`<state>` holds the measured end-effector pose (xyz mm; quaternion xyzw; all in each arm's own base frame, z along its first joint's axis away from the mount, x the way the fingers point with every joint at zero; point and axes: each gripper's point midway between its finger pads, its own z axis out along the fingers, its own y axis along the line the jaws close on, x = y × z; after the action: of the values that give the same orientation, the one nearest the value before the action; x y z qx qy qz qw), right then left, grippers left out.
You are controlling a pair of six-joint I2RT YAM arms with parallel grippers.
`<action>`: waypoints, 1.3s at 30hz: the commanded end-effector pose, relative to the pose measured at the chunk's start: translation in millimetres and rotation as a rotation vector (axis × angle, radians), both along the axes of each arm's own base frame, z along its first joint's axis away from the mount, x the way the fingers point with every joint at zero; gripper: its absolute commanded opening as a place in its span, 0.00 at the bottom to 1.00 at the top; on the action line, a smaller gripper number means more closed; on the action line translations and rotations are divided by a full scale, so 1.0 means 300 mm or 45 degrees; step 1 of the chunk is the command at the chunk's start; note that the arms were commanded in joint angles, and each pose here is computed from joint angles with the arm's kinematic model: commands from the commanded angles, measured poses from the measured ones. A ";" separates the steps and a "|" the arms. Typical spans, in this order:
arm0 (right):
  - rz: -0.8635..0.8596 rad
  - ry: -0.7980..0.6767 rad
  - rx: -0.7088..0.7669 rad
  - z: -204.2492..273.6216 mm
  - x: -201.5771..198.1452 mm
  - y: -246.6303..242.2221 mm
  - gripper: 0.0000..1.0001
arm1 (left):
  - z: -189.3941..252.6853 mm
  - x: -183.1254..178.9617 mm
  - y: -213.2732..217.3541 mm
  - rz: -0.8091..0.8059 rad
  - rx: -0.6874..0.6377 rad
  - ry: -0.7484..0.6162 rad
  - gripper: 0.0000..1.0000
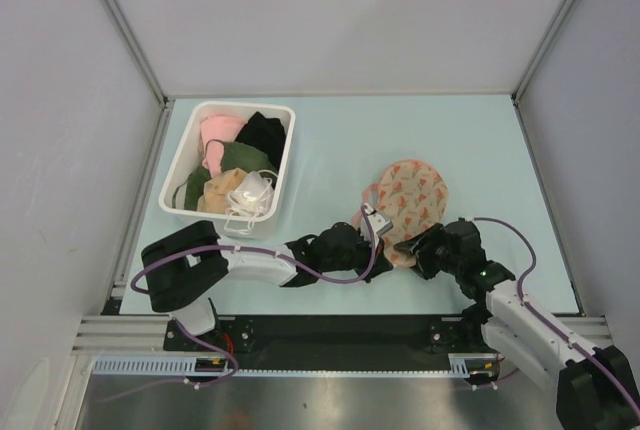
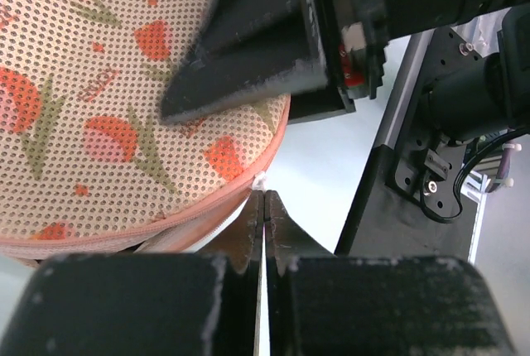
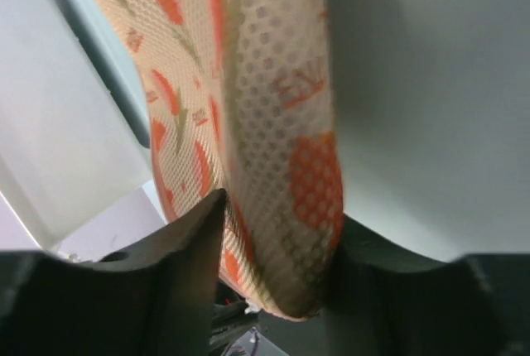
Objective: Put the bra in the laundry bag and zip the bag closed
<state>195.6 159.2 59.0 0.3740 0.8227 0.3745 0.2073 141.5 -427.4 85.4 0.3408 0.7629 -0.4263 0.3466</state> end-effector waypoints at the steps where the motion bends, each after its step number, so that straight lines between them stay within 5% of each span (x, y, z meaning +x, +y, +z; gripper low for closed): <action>1: -0.103 -0.035 0.013 0.013 0.059 -0.004 0.39 | 0.058 0.010 -0.041 0.009 -0.056 0.006 0.00; 6: -0.095 -0.030 -0.026 -0.025 0.066 -0.039 0.02 | -0.020 0.057 0.056 0.107 0.039 0.024 0.00; 15: 0.140 -0.083 -0.018 -0.020 0.096 -0.074 0.00 | -0.219 0.224 0.390 0.466 0.325 0.181 0.00; 22: 0.425 -0.168 -0.089 0.020 0.220 -0.032 0.00 | -0.150 0.206 0.298 0.274 0.215 0.164 0.00; 26: 0.491 -0.140 -0.146 0.040 0.316 -0.009 0.12 | -0.096 0.159 0.211 0.202 0.170 0.132 0.00; 28: 0.464 -0.091 -0.151 0.015 0.320 -0.024 0.34 | -0.075 0.149 0.190 0.192 0.144 0.160 0.00; 29: 0.439 -0.064 -0.144 0.000 0.312 -0.031 0.53 | -0.073 0.148 0.191 0.196 0.141 0.163 0.00; 31: 0.417 -0.067 -0.135 0.003 0.297 -0.039 0.66 | -0.087 0.151 0.217 0.239 0.146 0.161 0.09; 35: 0.358 -0.068 -0.139 0.011 0.246 -0.054 0.86 | -0.074 0.153 0.249 0.271 0.122 0.129 0.45; 39: 0.229 -0.068 -0.059 0.022 0.187 -0.056 0.91 | -0.084 0.187 0.233 0.310 0.148 0.120 0.57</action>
<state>260.0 143.3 57.3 0.2422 0.8777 0.3684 0.1879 180.6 -347.5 41.5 0.2586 0.8485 -0.3472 0.3044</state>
